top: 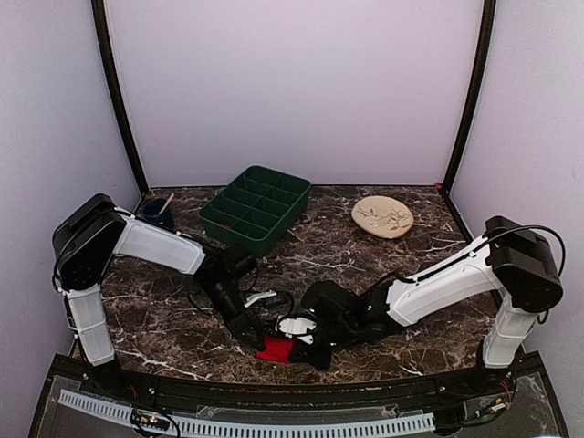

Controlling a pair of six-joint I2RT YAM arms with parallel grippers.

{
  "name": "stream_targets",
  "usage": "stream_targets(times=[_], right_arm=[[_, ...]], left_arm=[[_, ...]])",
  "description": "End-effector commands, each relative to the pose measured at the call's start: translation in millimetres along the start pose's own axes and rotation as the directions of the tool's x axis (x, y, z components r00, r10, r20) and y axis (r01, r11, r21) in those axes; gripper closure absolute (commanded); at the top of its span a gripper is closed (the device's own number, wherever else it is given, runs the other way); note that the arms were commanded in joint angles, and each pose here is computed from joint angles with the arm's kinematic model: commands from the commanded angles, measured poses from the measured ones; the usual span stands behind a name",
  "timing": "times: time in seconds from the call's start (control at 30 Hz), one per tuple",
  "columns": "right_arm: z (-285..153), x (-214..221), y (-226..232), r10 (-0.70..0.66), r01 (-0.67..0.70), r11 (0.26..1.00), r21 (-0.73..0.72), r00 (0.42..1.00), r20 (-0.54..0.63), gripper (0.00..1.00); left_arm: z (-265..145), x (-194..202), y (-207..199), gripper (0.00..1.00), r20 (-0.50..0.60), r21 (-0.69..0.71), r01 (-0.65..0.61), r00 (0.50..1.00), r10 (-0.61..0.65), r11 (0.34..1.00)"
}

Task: Roll the socks
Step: Roll the sock at the center of the board.

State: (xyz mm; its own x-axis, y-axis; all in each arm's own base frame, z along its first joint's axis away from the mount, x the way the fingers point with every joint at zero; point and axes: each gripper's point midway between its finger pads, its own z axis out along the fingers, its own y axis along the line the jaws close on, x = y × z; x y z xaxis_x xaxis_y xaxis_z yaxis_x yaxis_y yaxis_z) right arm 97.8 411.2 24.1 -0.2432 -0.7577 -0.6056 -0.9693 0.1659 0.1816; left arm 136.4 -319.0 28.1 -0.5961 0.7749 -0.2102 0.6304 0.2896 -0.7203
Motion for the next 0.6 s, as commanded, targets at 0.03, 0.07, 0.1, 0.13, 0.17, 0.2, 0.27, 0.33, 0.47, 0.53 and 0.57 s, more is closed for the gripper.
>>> stream_targets(times=[0.03, 0.07, 0.1, 0.13, 0.17, 0.2, 0.27, 0.33, 0.47, 0.53, 0.57], right_arm=[[-2.4, 29.2, -12.5, 0.101, -0.099, 0.995, 0.030, 0.991, -0.084, 1.00], [-2.6, 28.8, -11.6, 0.110, -0.108, 0.994, 0.021, 0.990, -0.084, 1.00], [-2.8, 28.8, -12.0, 0.119, -0.119, 0.993, 0.015, 0.989, -0.085, 1.00], [-2.9, 28.7, -11.9, 0.129, -0.129, 0.992, 0.008, 0.988, -0.086, 1.00], [-2.9, 28.6, -12.1, 0.137, -0.138, 0.990, 0.002, 0.987, -0.086, 1.00], [-3.1, 27.5, -12.3, 0.146, -0.147, 0.989, -0.006, 0.986, -0.085, 1.00], [-2.9, 27.3, -11.7, 0.164, -0.167, 0.986, -0.025, 0.982, -0.090, 1.00], [-2.9, 27.1, -12.0, 0.186, -0.190, 0.981, -0.040, 0.978, -0.093, 1.00], [-4.0, 25.1, -12.6, 0.233, -0.241, 0.967, -0.082, 0.968, -0.097, 1.00], [-4.5, 23.7, -12.5, 0.249, -0.259, 0.960, -0.103, 0.963, -0.100, 1.00], [-4.9, 22.9, -12.1, 0.255, -0.266, 0.957, -0.114, 0.962, -0.101, 1.00]], left_arm=[[-18.2, -5.7, 2.3, 0.74, 0.050, -0.077, -0.015, 0.999, 0.019, 0.997], [-20.2, -6.9, 2.8, 0.74, 0.058, -0.090, -0.019, 0.998, 0.024, 0.996], [-22.0, -8.2, 2.8, 0.74, 0.065, -0.098, -0.022, 0.997, 0.029, 0.995], [-23.9, -9.5, 3.4, 0.74, 0.073, -0.110, -0.024, 0.997, 0.032, 0.994], [-25.3, -11.1, 2.7, 0.74, 0.081, -0.117, -0.028, 0.996, 0.037, 0.993], [-27.7, -12.2, 6.4, 0.74, 0.089, -0.147, -0.026, 0.995, 0.039, 0.989], [-31.8, -14.8, 8.3, 0.73, 0.109, -0.176, -0.028, 0.993, 0.048, 0.984], [-37.2, -18.0, 10.7, 0.73, 0.133, -0.218, -0.030, 0.989, 0.060, 0.976], [-52.7, -27.0, 11.6, 0.73, 0.205, -0.302, -0.036, 0.973, 0.102, 0.953], [-62.0, -30.8, 11.5, 0.73, 0.247, -0.347, -0.035, 0.961, 0.128, 0.937], [-65.7, -32.0, 9.8, 0.73, 0.267, -0.361, -0.040, 0.953, 0.144, 0.932]])
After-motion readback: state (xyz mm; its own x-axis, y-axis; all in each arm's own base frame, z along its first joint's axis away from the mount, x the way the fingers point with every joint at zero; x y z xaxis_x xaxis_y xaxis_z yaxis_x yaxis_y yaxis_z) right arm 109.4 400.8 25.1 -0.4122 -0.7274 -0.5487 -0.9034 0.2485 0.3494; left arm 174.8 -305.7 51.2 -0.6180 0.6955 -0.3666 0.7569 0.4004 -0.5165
